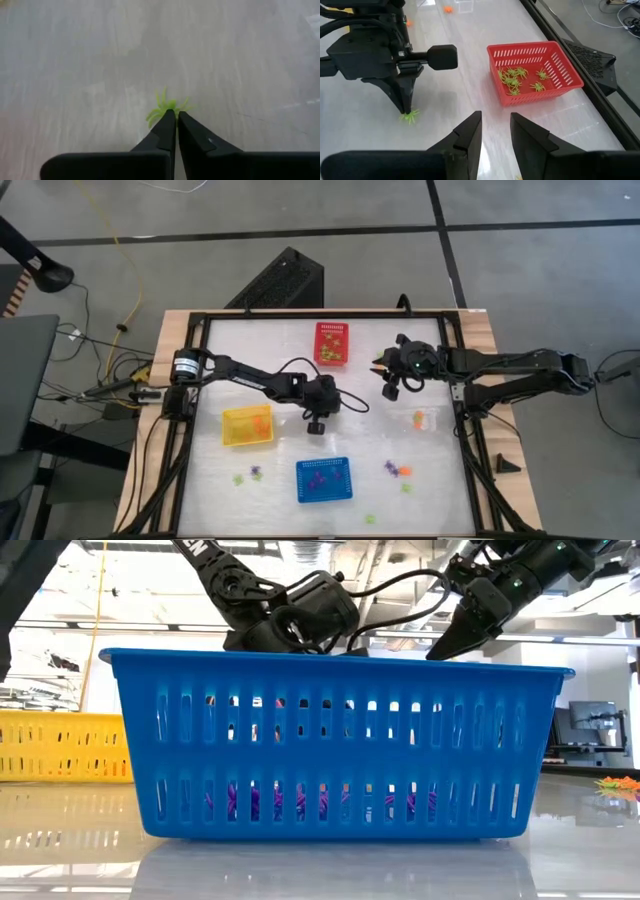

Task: Sort Halloween decoration
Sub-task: Put the green spider toy into the red basket, then put the orange spider toy into the yellow basket

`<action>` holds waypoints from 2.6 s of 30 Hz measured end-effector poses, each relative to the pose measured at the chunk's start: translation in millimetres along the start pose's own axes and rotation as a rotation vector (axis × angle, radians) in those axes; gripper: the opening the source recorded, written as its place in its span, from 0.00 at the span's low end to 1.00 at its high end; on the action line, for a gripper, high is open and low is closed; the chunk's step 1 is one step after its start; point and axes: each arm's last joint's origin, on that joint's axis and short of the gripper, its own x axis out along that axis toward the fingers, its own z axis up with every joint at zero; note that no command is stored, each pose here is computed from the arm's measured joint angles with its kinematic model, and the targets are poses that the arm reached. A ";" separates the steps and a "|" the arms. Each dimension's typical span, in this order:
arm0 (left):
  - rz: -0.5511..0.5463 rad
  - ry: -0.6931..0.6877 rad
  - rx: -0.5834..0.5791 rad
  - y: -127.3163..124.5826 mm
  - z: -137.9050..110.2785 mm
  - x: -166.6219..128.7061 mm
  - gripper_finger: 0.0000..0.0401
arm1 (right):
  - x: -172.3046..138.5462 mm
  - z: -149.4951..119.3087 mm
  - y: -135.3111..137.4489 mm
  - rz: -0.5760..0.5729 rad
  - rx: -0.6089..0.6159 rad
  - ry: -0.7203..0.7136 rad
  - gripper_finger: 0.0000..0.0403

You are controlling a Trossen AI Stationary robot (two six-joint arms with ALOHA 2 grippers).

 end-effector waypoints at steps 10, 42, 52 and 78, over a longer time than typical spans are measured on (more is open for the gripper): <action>0.039 -0.154 0.066 8.3 36.6 -42.0 0.00 | 0.0 -0.1 0.0 0.000 -0.001 0.001 0.33; 0.421 -0.144 -0.266 120.7 11.0 -96.7 0.35 | 0.0 0.0 0.0 -0.001 -0.024 0.000 0.33; 0.281 0.243 -0.421 70.6 -16.7 -181.7 0.38 | 0.0 -0.5 0.2 0.000 -0.013 0.005 0.33; 0.098 0.381 -0.508 -14.3 -106.8 -148.3 0.37 | -5.1 3.5 21.8 0.092 0.062 -0.045 0.33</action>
